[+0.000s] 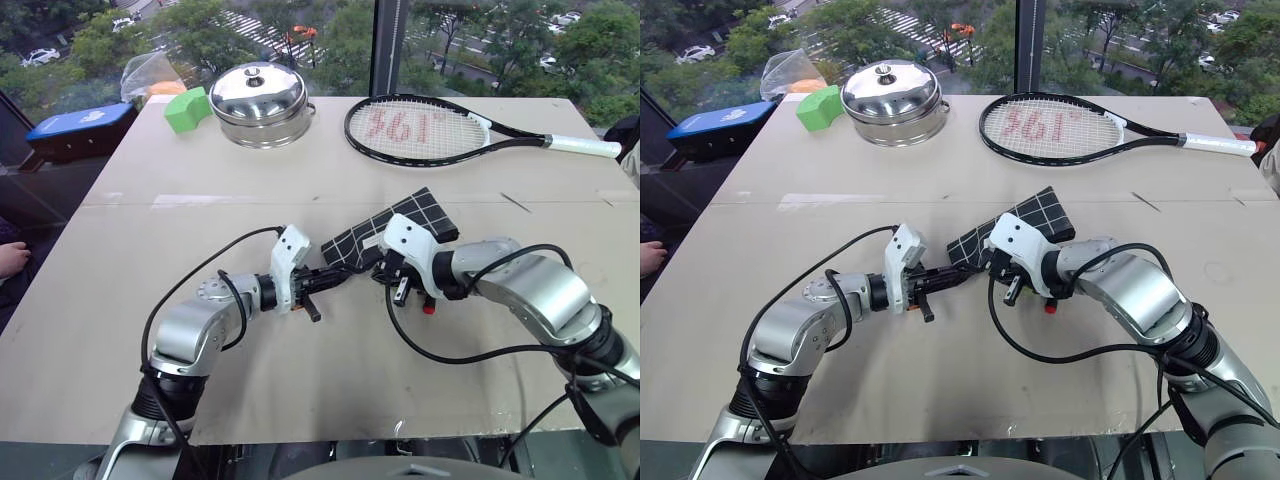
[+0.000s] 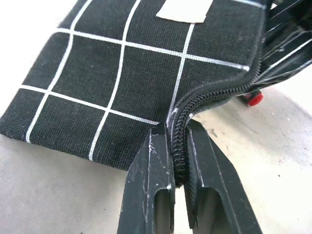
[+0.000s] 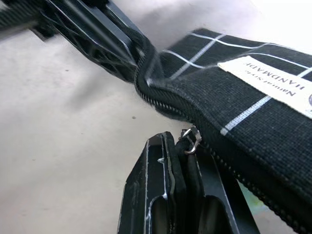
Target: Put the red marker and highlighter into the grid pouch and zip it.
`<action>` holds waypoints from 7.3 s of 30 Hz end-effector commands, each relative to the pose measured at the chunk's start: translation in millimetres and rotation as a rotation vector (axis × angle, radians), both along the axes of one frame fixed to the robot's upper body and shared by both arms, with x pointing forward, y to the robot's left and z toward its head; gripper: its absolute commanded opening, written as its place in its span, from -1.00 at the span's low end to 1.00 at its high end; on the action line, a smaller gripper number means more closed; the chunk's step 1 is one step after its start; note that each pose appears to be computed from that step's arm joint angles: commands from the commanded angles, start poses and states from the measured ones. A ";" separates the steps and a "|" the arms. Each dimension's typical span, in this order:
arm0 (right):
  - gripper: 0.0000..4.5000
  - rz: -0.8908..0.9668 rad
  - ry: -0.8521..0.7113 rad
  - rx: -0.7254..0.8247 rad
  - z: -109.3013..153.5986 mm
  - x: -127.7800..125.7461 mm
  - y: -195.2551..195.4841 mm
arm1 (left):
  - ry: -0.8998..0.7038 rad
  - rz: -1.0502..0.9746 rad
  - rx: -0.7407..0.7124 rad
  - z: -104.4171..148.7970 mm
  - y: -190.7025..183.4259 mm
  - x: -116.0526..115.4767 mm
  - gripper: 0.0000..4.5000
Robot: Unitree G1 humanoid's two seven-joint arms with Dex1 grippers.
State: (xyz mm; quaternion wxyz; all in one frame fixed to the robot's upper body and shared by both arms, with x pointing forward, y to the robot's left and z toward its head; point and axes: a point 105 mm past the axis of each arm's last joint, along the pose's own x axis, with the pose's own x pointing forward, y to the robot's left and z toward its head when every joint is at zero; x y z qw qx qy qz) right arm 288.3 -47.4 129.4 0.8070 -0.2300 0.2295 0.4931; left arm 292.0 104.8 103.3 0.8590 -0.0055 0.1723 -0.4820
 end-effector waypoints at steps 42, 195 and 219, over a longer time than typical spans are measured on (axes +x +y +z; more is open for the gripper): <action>-0.54 0.088 -0.070 0.004 -4.2 30.1 24.4 | -0.163 -0.022 -0.015 28.3 8.1 -3.3 -1.00; 0.37 0.173 -0.617 -0.447 49.1 61.0 1.2 | -0.201 0.021 0.106 27.8 15.0 5.4 -1.00; 0.58 -0.761 0.104 0.081 -48.9 20.3 -14.1 | -0.189 0.225 0.154 37.5 62.3 28.0 -1.00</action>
